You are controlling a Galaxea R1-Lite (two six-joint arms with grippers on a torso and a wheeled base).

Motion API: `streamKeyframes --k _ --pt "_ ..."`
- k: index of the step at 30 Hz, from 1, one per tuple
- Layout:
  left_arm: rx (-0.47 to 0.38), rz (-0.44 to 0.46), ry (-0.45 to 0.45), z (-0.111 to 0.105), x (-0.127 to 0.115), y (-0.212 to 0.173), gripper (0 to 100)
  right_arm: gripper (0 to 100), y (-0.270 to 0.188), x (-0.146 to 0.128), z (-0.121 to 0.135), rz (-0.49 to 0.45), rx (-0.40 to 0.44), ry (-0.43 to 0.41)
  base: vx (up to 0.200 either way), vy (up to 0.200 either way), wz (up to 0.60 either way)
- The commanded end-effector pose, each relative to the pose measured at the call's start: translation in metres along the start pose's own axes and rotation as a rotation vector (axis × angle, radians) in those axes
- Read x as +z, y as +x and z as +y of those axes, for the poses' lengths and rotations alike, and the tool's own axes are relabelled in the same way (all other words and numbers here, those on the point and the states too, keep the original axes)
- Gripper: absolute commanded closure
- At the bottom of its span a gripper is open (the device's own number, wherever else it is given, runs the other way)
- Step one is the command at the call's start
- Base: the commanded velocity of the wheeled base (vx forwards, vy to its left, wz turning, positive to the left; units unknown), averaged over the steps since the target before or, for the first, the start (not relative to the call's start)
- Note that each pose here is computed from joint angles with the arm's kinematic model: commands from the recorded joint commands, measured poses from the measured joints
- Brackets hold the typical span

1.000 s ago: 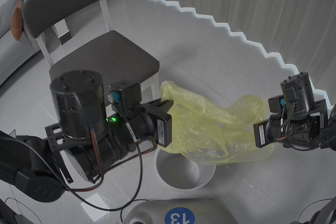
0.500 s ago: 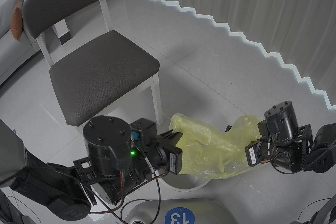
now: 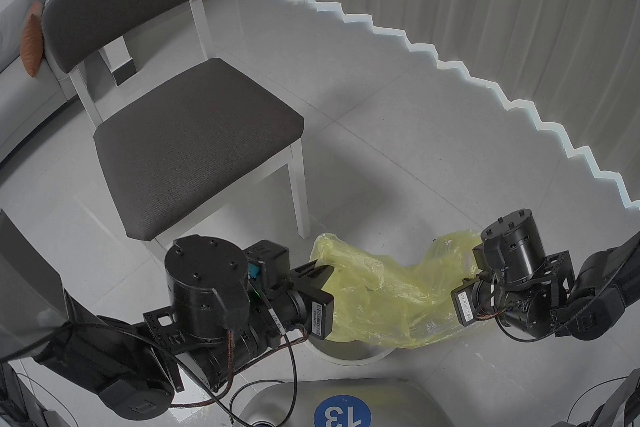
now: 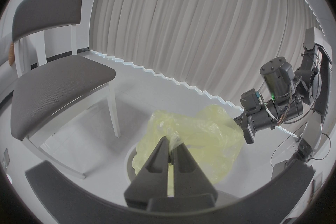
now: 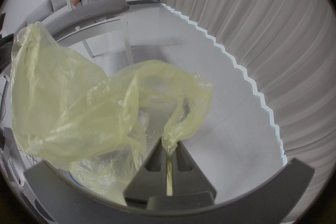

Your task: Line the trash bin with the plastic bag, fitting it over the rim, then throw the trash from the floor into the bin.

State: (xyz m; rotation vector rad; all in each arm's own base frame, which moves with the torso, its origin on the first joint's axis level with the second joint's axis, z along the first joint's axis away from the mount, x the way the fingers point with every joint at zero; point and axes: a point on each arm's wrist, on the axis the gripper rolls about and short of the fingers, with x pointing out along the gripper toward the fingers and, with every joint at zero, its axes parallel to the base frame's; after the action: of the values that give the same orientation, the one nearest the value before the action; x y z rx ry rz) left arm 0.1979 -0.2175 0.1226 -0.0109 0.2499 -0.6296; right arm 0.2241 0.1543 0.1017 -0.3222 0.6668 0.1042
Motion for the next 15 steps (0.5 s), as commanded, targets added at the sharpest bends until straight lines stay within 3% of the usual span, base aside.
streamKeyframes --k 1,11,15 --pt "-0.011 -0.023 -0.005 0.000 0.007 -0.004 100 100 0.002 -0.001 0.001 0.005 -0.001 -0.004 0.000 0.000 0.00" --pt "-0.058 -0.045 -0.012 0.003 0.015 -0.010 100 100 0.000 0.000 0.000 -0.002 0.000 0.001 0.000 0.000 0.00" --pt "-0.068 -0.065 -0.015 0.004 0.022 -0.014 100 100 0.000 0.002 0.000 -0.008 0.001 0.006 -0.200 0.000 0.00"
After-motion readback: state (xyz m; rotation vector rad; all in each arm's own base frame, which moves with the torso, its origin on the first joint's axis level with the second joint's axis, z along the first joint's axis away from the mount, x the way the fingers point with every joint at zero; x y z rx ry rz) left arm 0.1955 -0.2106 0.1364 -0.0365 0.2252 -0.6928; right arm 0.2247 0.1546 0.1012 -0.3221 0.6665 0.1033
